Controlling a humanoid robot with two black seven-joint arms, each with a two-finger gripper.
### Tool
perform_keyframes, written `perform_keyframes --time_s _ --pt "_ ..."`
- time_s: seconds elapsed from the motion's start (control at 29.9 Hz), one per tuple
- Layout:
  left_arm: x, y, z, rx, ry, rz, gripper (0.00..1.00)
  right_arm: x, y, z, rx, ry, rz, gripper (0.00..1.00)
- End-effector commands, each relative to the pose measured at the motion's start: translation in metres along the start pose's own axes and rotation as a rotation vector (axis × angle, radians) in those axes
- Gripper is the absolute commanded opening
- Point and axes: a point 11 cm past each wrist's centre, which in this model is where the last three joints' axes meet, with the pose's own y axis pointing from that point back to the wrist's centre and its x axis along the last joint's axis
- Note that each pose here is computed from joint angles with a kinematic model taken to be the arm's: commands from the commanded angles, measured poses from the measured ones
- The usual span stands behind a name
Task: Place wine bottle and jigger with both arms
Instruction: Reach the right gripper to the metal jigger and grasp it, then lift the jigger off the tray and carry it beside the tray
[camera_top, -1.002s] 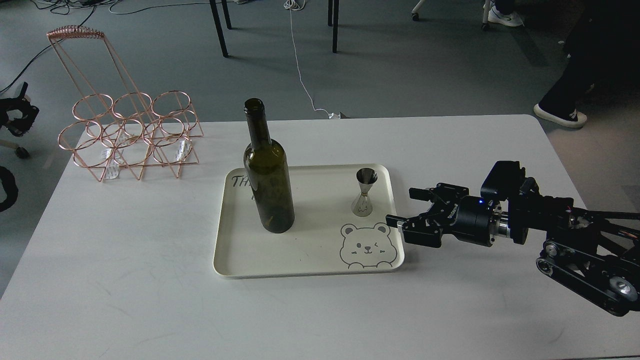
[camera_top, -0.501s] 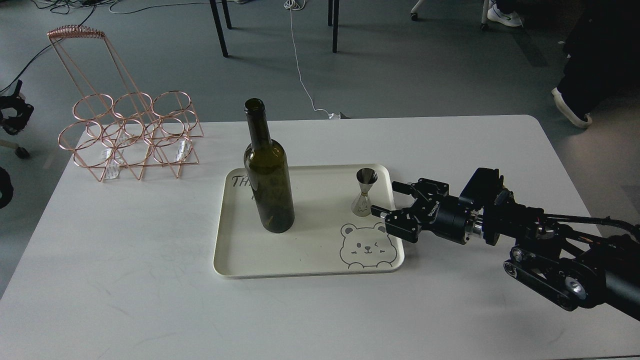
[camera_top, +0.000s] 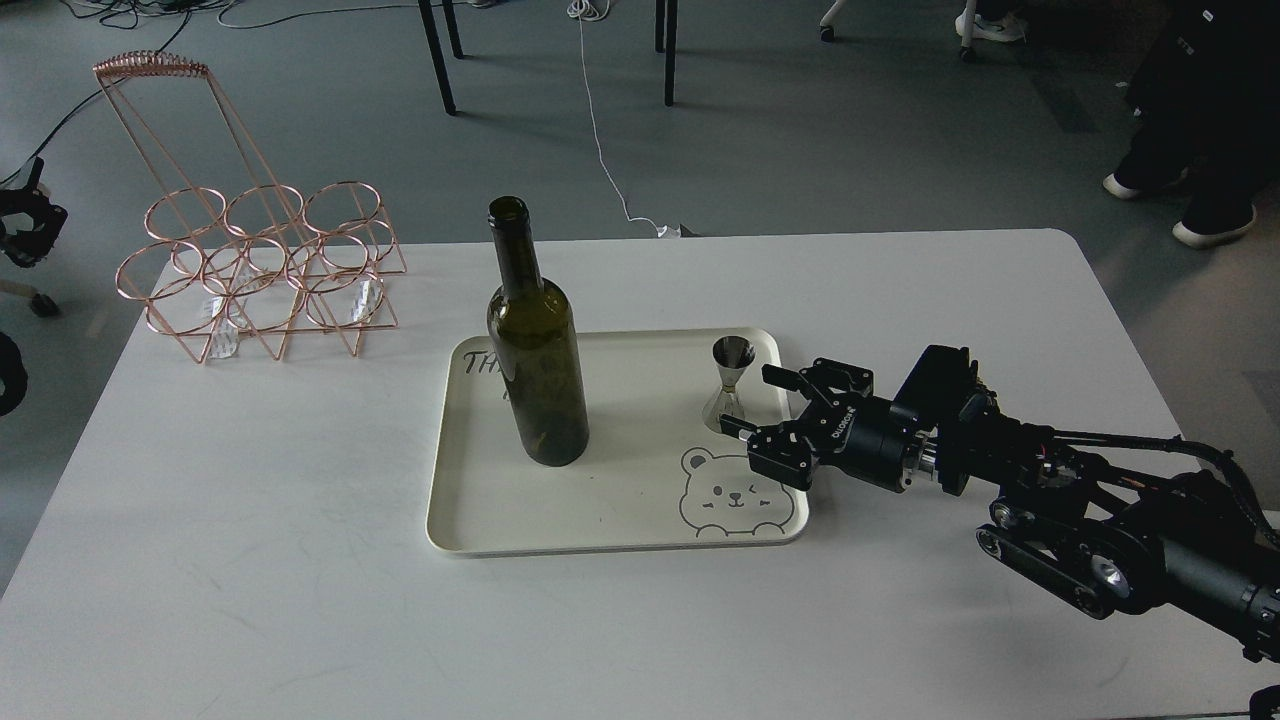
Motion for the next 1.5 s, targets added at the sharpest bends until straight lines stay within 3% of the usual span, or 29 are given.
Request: perform_keyframes --time_s 0.0,0.3,0.5,0.87,0.94,1.14,1.3,1.47 --pt "-0.001 0.0 -0.001 0.002 0.002 -0.002 0.99 0.015 -0.01 0.011 -0.019 0.034 0.01 0.83" --pt "0.001 0.0 0.001 -0.001 -0.002 0.001 0.99 0.005 -0.018 0.0 0.025 0.055 -0.037 0.82" --pt "0.004 0.002 0.0 0.001 -0.005 0.008 0.99 0.001 -0.022 0.001 0.011 0.051 -0.045 0.62" --pt "0.004 0.003 -0.002 0.004 -0.003 0.008 0.99 -0.004 -0.026 -0.006 0.023 0.041 -0.037 0.61" --pt "0.004 0.003 -0.002 0.005 -0.002 0.008 0.99 -0.004 -0.026 -0.006 0.023 0.041 -0.037 0.55" --pt "0.003 0.002 -0.001 0.003 -0.003 0.007 0.99 -0.007 -0.024 -0.006 0.027 0.048 -0.051 0.26" --pt "0.004 0.002 0.0 0.001 -0.005 0.008 0.99 -0.007 -0.024 -0.005 0.026 0.05 -0.053 0.2" --pt "0.004 0.003 0.0 0.003 -0.005 0.008 0.99 -0.007 -0.026 -0.003 0.018 0.053 -0.052 0.08"
